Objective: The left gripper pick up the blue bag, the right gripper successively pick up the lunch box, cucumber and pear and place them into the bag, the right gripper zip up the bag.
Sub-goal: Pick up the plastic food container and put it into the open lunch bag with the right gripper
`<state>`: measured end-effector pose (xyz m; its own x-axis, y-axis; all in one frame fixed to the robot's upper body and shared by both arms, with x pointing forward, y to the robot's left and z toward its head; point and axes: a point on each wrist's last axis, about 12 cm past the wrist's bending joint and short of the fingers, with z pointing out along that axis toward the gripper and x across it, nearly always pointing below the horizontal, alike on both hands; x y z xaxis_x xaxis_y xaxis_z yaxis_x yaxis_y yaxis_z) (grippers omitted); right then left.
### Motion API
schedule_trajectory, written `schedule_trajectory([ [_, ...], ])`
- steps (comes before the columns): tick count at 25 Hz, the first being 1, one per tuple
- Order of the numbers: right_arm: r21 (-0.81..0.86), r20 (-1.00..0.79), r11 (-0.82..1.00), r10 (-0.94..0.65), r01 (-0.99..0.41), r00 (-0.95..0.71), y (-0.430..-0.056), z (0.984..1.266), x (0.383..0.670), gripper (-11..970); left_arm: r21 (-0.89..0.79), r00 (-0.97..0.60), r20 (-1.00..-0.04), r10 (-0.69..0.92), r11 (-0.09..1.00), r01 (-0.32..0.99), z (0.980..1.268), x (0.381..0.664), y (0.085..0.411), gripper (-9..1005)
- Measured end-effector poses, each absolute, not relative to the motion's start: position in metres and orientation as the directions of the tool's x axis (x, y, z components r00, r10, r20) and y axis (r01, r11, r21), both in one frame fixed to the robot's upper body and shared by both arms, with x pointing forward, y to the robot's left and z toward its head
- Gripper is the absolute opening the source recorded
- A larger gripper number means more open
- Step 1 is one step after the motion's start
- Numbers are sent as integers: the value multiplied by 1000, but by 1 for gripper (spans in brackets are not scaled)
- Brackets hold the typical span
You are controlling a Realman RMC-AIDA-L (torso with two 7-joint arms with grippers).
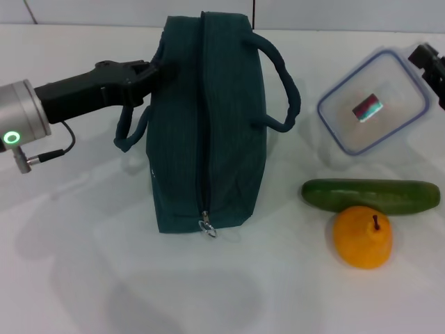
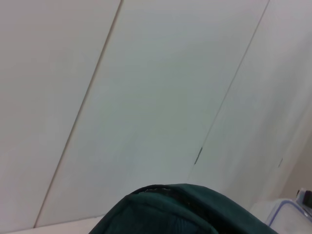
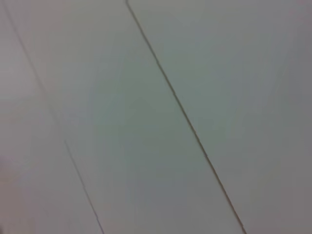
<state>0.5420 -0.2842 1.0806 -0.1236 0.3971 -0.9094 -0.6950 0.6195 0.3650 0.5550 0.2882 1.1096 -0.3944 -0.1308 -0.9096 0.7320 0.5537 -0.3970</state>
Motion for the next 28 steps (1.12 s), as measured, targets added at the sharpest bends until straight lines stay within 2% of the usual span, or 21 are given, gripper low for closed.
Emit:
schedule_trajectory([
  [6, 280, -931, 611, 361, -741, -54, -287, 1099, 552, 96, -405, -379, -910, -166, 549, 732, 1111, 554, 287, 51],
  [15, 210, -920, 512, 392, -833, 9, -275, 1146, 579, 96, -433, -404, -898, -178, 529, 730, 1105, 552, 281, 51],
  [21, 162, -906, 325, 423, -932, -10, -237, 1192, 605, 96, -433, -406, -897, -173, 523, 734, 1105, 553, 279, 51],
  [28, 112, -912, 181, 410, -977, -29, -187, 1224, 620, 96, -429, -402, -899, -171, 521, 738, 1106, 554, 278, 50],
])
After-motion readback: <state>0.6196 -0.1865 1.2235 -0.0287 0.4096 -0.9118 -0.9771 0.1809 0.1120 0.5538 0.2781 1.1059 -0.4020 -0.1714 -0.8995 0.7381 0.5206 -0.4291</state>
